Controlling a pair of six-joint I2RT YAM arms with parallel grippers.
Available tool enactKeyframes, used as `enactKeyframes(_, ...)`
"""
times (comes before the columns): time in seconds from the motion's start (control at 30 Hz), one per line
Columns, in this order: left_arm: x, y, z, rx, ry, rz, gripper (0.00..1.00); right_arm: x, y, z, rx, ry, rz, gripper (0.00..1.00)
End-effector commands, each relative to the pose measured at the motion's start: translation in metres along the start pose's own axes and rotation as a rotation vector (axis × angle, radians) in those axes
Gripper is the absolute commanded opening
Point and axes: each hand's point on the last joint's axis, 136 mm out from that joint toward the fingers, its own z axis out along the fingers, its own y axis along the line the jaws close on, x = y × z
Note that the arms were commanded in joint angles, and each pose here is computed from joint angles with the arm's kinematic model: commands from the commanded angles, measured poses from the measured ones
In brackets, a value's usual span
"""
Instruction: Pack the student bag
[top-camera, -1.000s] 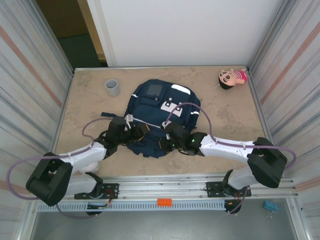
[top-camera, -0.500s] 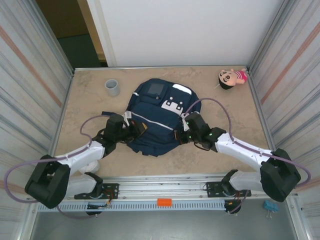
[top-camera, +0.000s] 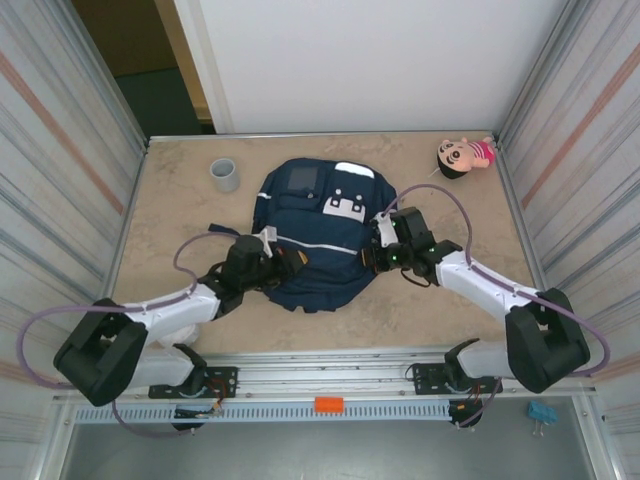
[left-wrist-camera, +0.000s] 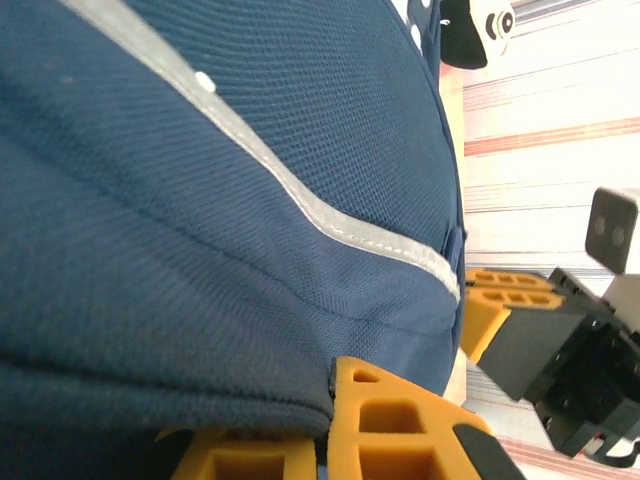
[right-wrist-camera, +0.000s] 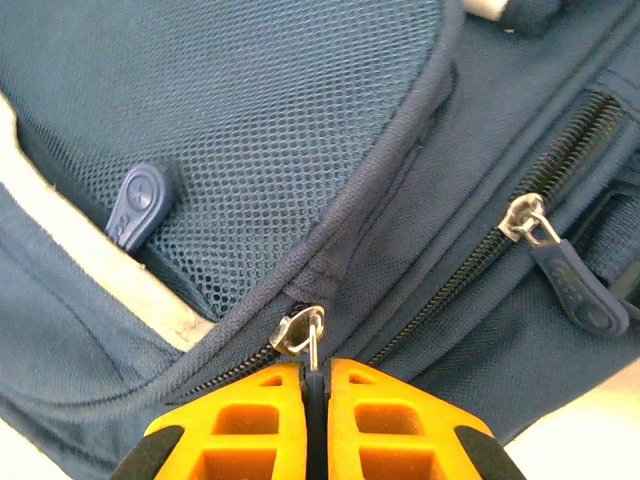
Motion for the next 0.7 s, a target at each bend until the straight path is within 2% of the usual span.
enactKeyframes(0.0, 0.006, -0.003, 0.012, -0.008, -0.001, 0.015, 0.03, -0.039, -0.033, -0.010, 0.092, -0.081, -0.038, 0.00)
enactKeyframes(0.1, 0.008, -0.001, 0.021, -0.002, 0.017, 0.007, 0.14, -0.046, -0.038, -0.016, 0.073, -0.088, -0.040, 0.00)
enactKeyframes(0.2, 0.006, -0.007, 0.021, -0.009, 0.020, 0.047, 0.31, -0.051, -0.043, -0.028, 0.078, -0.112, -0.037, 0.12)
enactKeyframes(0.23, 0.004, -0.011, 0.018, -0.020, 0.020, 0.073, 0.38, -0.054, -0.045, -0.035, 0.085, -0.130, -0.034, 0.19)
enactKeyframes(0.3, -0.001, -0.016, 0.009, -0.046, 0.003, 0.130, 0.53, -0.063, -0.048, -0.053, 0.095, -0.173, -0.021, 0.40)
enactKeyframes(0.37, -0.013, -0.022, -0.006, -0.088, -0.050, 0.208, 0.65, -0.073, -0.052, -0.076, 0.127, -0.233, -0.017, 0.52)
enactKeyframes(0.4, -0.022, -0.023, -0.018, -0.121, -0.092, 0.266, 0.71, -0.078, -0.055, -0.090, 0.152, -0.267, -0.016, 0.64)
enactKeyframes(0.43, -0.032, -0.024, -0.031, -0.167, -0.140, 0.332, 0.77, -0.084, -0.060, -0.105, 0.186, -0.306, -0.012, 0.91)
enactKeyframes(0.47, -0.043, -0.024, -0.043, -0.209, -0.188, 0.391, 0.81, -0.088, -0.063, -0.119, 0.215, -0.342, -0.014, 0.99)
enactKeyframes(0.6, -0.097, -0.017, -0.107, -0.457, -0.451, 0.685, 0.94, -0.101, -0.083, -0.169, 0.367, -0.514, -0.027, 0.99)
enactKeyframes(0.67, -0.122, -0.010, -0.136, -0.571, -0.585, 0.777, 0.97, -0.102, -0.097, -0.182, 0.429, -0.586, -0.022, 0.99)
